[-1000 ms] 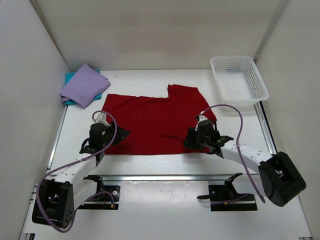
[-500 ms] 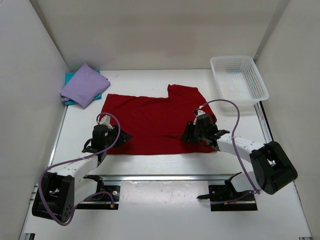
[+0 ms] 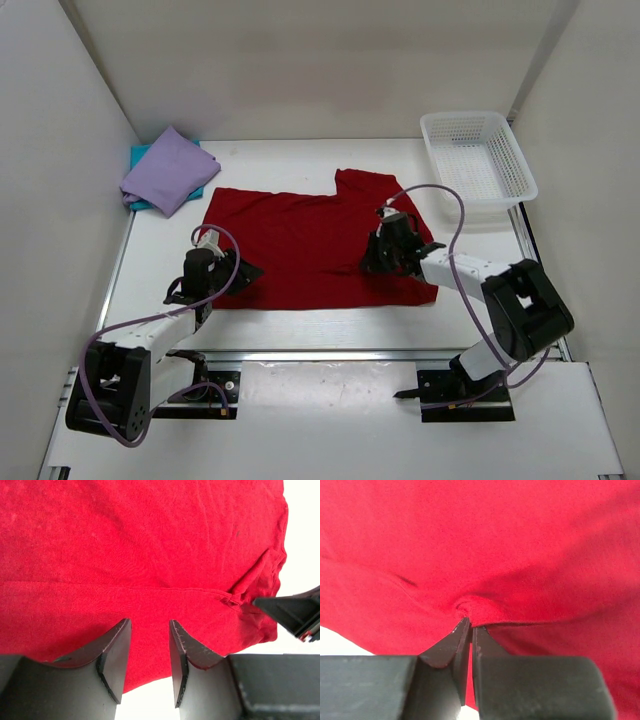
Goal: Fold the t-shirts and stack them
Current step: Fold the flattened tshirt in 1/3 of the way
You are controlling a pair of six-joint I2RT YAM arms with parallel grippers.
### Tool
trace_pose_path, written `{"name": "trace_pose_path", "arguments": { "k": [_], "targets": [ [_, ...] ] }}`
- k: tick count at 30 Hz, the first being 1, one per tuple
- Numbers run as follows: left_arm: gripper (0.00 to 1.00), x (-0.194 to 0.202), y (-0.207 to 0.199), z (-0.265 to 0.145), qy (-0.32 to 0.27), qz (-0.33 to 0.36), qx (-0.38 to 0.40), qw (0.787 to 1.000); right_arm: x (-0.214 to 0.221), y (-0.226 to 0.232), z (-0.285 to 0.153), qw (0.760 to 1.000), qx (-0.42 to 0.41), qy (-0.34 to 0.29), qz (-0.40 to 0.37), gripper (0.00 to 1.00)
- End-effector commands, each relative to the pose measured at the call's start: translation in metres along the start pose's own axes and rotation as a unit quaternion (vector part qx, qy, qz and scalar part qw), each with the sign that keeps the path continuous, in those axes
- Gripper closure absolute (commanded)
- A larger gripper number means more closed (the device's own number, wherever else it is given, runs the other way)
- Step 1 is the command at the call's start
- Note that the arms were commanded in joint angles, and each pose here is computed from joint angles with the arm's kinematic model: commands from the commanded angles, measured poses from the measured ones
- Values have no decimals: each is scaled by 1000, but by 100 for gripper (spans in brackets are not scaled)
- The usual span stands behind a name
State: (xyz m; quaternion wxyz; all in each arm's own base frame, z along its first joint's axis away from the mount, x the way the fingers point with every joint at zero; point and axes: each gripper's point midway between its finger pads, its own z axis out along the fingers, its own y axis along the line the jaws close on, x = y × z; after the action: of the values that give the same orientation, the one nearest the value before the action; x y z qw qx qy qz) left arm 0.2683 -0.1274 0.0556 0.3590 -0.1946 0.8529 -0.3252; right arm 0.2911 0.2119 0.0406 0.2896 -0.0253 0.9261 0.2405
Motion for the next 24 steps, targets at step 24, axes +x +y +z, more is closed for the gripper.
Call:
{"name": "trace_pose_path", "arguments": {
  "k": [24],
  "targets": [
    [54,-12,-43,19,-12,10,34,999,-210,2,30,987,36,-147,-47,100]
  ]
}}
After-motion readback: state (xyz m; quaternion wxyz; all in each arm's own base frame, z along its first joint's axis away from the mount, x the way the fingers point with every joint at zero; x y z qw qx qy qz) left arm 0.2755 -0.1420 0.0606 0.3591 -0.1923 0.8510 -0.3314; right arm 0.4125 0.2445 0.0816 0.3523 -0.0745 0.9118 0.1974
